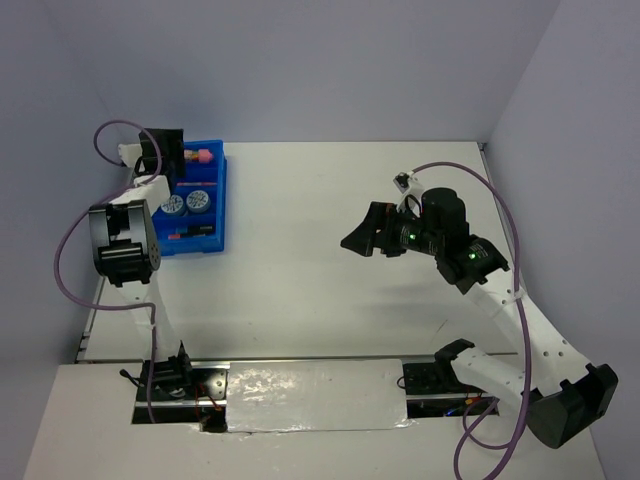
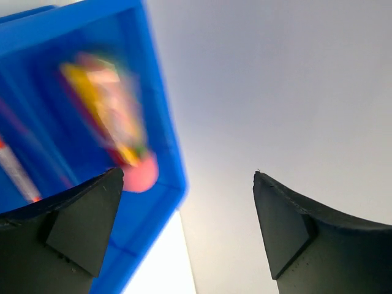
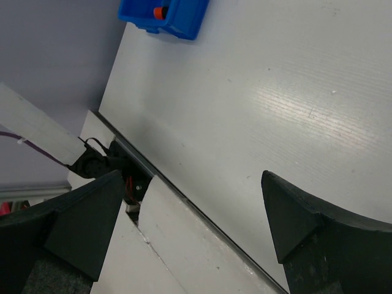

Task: Sort the stationery into containers
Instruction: Place the stationery in the storage box.

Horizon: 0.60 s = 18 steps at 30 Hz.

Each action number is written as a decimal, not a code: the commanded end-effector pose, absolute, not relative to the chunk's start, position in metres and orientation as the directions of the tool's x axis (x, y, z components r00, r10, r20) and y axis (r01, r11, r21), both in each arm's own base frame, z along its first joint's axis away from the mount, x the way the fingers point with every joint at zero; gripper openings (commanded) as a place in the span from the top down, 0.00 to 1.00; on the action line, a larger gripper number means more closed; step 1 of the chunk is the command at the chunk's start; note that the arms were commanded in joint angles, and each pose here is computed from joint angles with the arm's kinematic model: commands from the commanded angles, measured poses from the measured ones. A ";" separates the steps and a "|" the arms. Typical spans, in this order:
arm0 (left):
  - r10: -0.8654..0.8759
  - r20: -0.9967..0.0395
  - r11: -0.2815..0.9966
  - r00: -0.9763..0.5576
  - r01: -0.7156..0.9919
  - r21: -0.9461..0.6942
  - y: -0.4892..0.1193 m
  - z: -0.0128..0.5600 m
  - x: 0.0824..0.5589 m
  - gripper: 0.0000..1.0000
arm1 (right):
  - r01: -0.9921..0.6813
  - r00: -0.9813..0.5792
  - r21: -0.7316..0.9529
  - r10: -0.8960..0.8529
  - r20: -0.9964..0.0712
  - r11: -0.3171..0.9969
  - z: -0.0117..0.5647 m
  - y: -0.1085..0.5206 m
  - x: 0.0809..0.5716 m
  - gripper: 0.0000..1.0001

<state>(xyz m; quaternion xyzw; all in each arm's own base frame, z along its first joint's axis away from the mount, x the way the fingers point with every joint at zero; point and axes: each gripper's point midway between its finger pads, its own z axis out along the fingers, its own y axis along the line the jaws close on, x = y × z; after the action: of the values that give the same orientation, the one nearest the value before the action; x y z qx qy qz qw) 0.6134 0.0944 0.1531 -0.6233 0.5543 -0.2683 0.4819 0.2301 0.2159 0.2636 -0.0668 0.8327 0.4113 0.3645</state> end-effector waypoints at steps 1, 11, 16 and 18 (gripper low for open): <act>-0.936 -0.219 0.125 0.276 -0.322 -0.938 0.101 0.216 0.614 0.01 | -0.479 -0.680 0.623 0.188 -0.709 0.618 0.291 0.219 0.225 0.00; -0.921 -0.330 0.240 0.207 -0.367 -0.899 0.100 0.270 0.581 0.01 | -0.456 -0.644 0.556 0.174 -0.745 0.695 0.295 0.197 0.219 0.00; -0.889 -0.452 0.347 0.074 -0.534 -0.771 0.095 0.277 0.534 0.01 | -0.435 -0.604 0.487 0.155 -0.781 0.758 0.308 0.177 0.212 0.00; -0.867 -0.497 0.397 0.030 -0.560 -0.727 0.094 0.283 0.519 0.01 | -0.414 -0.586 0.457 0.154 -0.796 0.787 0.316 0.167 0.211 0.00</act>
<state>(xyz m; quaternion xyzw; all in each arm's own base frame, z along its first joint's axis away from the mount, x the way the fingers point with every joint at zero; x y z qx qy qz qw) 0.5552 0.0959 0.2613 -0.5579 0.6309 -0.2043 0.4989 0.2170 0.1857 0.2953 -0.0753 0.8343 0.3545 0.4155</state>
